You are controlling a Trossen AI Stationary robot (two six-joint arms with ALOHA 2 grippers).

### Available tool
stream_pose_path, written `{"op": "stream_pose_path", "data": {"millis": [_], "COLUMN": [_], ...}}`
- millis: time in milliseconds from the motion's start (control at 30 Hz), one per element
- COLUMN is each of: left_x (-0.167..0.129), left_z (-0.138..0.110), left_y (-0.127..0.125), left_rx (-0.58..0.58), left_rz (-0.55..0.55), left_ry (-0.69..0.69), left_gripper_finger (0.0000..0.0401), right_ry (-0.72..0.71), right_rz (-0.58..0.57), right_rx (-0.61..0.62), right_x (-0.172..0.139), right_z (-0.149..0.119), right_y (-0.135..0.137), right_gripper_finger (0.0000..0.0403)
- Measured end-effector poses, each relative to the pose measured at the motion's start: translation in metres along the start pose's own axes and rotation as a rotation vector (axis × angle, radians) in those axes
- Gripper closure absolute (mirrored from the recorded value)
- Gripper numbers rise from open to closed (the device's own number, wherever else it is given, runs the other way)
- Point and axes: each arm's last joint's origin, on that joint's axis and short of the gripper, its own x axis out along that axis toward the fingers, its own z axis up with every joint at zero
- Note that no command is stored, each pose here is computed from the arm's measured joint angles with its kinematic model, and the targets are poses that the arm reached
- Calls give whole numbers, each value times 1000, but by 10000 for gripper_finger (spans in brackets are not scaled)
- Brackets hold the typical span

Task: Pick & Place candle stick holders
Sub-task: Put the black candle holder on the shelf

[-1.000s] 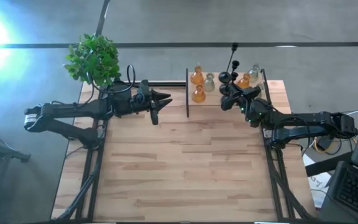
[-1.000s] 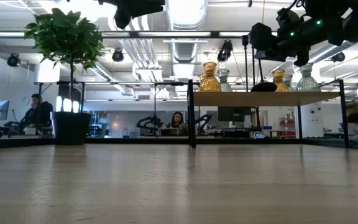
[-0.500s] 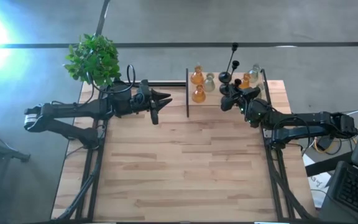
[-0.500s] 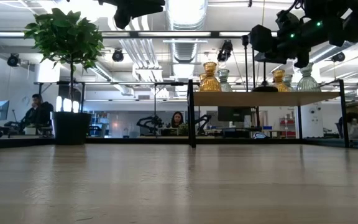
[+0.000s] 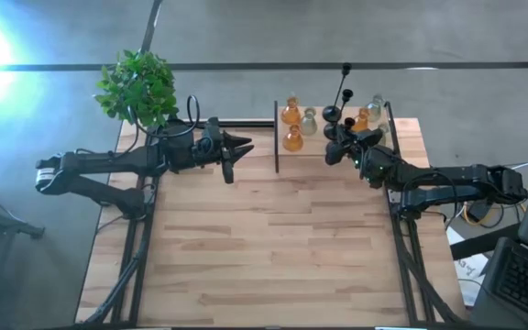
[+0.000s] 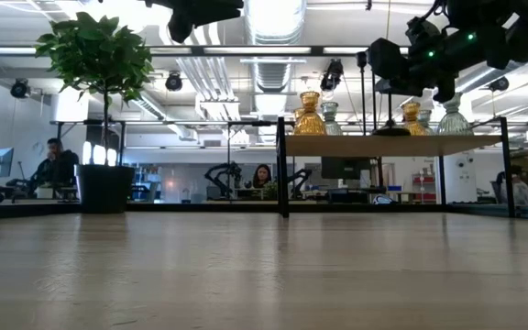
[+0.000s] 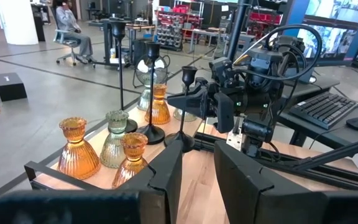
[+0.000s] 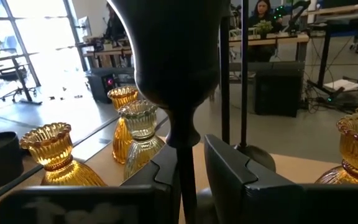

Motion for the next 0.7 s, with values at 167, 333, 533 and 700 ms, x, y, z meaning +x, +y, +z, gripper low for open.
{"op": "stream_pose_path", "data": {"millis": [167, 333, 533, 700], "left_x": [0, 0, 0, 0], "left_z": [0, 0, 0, 0], "left_y": [0, 0, 0, 0], "left_rx": [0, 0, -6, -17], "left_rz": [1, 1, 1, 1], "left_ry": [0, 0, 0, 0], "left_gripper_finger": [302, 302, 302, 302], "right_ry": [-13, -15, -14, -25], "right_rz": [3, -1, -2, -1], "right_rx": [4, 2, -6, 1], "right_x": [0, 0, 0, 0], "right_z": [2, 2, 2, 3], "right_y": [0, 0, 0, 0], "right_gripper_finger": [356, 377, 394, 395]}}
